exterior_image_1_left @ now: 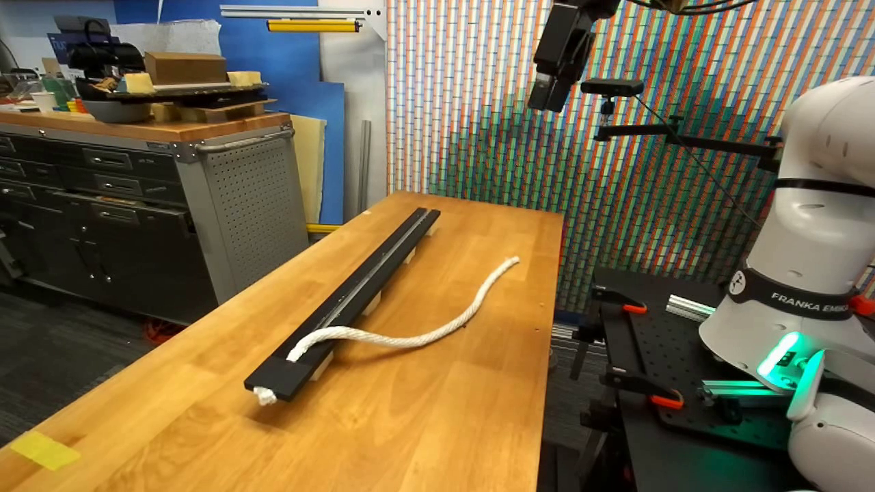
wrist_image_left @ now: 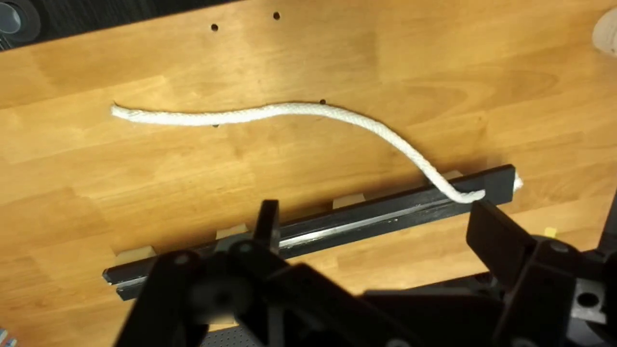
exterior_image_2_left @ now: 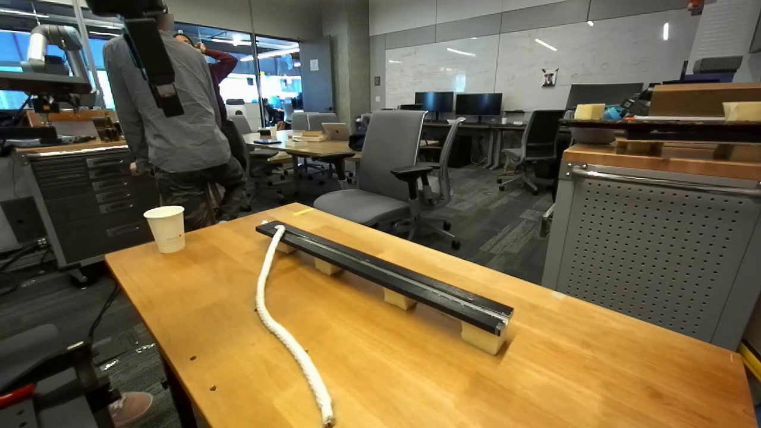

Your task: Straighten the white string on the black object

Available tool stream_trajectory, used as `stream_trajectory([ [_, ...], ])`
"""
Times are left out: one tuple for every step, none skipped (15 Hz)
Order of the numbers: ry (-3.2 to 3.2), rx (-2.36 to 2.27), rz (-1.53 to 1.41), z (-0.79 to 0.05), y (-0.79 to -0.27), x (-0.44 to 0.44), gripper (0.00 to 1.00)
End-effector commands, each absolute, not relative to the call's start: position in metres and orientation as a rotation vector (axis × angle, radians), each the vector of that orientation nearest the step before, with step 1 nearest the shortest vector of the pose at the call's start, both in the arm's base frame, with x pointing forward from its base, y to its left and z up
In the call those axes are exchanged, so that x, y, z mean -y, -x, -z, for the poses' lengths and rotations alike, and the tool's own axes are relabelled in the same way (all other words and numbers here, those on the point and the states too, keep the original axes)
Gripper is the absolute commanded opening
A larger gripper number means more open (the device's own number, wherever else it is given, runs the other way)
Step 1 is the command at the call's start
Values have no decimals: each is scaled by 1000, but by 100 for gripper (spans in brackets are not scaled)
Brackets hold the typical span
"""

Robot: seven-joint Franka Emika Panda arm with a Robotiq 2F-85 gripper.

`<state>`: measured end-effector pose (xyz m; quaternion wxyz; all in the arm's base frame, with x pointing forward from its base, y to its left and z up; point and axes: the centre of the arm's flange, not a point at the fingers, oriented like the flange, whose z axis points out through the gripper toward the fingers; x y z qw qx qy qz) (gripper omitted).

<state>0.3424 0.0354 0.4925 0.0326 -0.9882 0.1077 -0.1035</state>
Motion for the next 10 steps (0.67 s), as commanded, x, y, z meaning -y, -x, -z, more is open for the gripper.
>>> stream_trajectory([
  [3035,-463,452,-484,-366,-21,100],
  [3017,-500,480,-483,-372,-12,100],
  [3004,-536,499,-482,-379,-2,100],
  [2995,-573,513,-480,-385,7,100],
  [2992,-610,525,-476,-390,18,100],
  [2988,-647,536,-472,-395,27,100],
  [2987,-684,536,-467,-399,38,100],
  [2987,-719,530,-463,-402,47,100],
  [2990,-757,521,-457,-405,56,100],
  [2992,-797,502,-453,-407,63,100],
])
